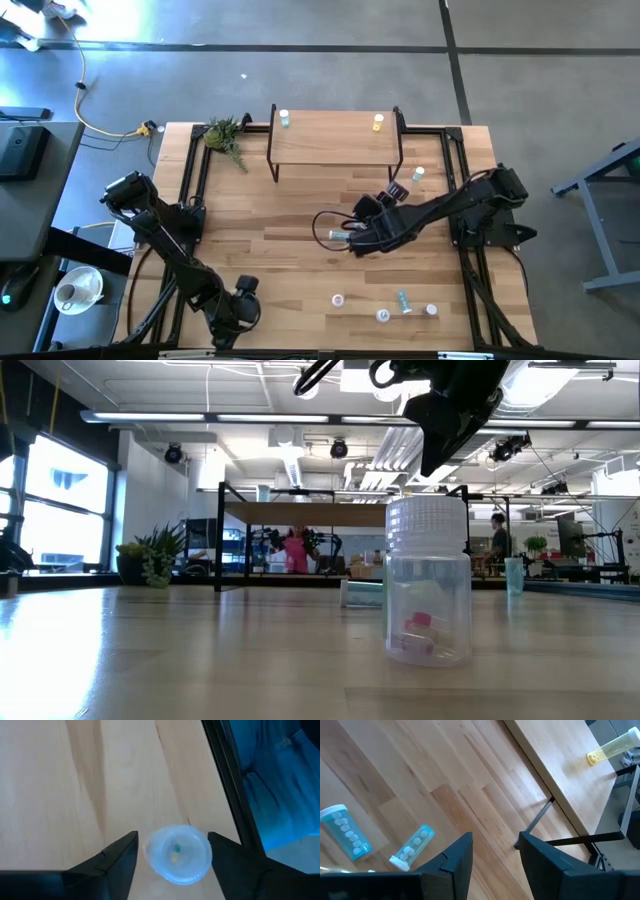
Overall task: Pick and place medicine bottles onto shelf by color
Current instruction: Put the left transparent pill bottle on the shelf, then put the middle blue pill bottle on the shelf
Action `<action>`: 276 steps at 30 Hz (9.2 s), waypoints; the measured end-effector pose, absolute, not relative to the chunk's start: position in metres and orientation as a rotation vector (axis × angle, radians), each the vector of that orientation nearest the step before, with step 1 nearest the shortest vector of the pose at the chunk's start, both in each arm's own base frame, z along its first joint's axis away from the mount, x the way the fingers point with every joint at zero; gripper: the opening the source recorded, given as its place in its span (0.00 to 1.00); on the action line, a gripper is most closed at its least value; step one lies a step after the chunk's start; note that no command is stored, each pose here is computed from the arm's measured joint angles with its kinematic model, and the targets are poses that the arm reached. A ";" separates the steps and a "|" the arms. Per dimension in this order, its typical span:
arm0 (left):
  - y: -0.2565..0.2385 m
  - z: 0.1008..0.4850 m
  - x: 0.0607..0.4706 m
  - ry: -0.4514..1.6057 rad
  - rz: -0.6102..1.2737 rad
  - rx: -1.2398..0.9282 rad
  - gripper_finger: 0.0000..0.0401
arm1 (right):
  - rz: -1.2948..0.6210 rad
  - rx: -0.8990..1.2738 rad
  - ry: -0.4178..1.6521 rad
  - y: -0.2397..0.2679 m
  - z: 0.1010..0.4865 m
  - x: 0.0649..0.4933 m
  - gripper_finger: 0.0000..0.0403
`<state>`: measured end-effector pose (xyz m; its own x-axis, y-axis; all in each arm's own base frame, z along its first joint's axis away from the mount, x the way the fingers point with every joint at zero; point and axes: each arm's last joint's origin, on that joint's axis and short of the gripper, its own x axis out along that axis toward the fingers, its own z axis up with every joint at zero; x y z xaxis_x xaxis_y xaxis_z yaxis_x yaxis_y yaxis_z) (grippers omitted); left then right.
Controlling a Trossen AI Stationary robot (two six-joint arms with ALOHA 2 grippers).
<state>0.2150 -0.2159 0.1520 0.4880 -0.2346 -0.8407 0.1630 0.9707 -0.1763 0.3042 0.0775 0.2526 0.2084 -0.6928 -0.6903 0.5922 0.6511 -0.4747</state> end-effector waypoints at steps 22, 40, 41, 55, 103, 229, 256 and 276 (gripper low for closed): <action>-0.184 0.180 0.232 0.936 -0.300 0.095 0.34 | -0.869 -0.134 1.017 0.087 0.253 0.302 0.37; -0.036 0.280 0.250 0.604 0.099 0.245 0.34 | -0.822 -0.137 0.994 0.102 0.252 0.299 0.37; -0.027 0.288 0.250 0.582 0.127 0.245 0.34 | -0.821 -0.132 0.991 0.102 0.252 0.300 0.37; 0.074 0.380 0.241 0.450 0.498 0.296 0.34 | -0.790 -0.047 0.930 0.106 0.252 0.308 0.37; 0.229 0.336 0.303 0.946 0.422 0.152 0.34 | -0.797 0.040 0.882 0.108 0.253 0.312 0.37; 0.184 0.356 0.294 0.786 0.148 -0.152 0.48 | -0.706 0.096 0.947 0.126 0.251 0.305 0.37; 0.090 0.278 0.234 0.502 0.065 -0.122 0.48 | -0.655 0.105 0.954 0.144 0.251 0.297 0.37; 0.035 0.233 0.199 0.460 0.045 -0.181 0.48 | -0.559 -0.066 1.105 0.105 0.250 0.314 0.38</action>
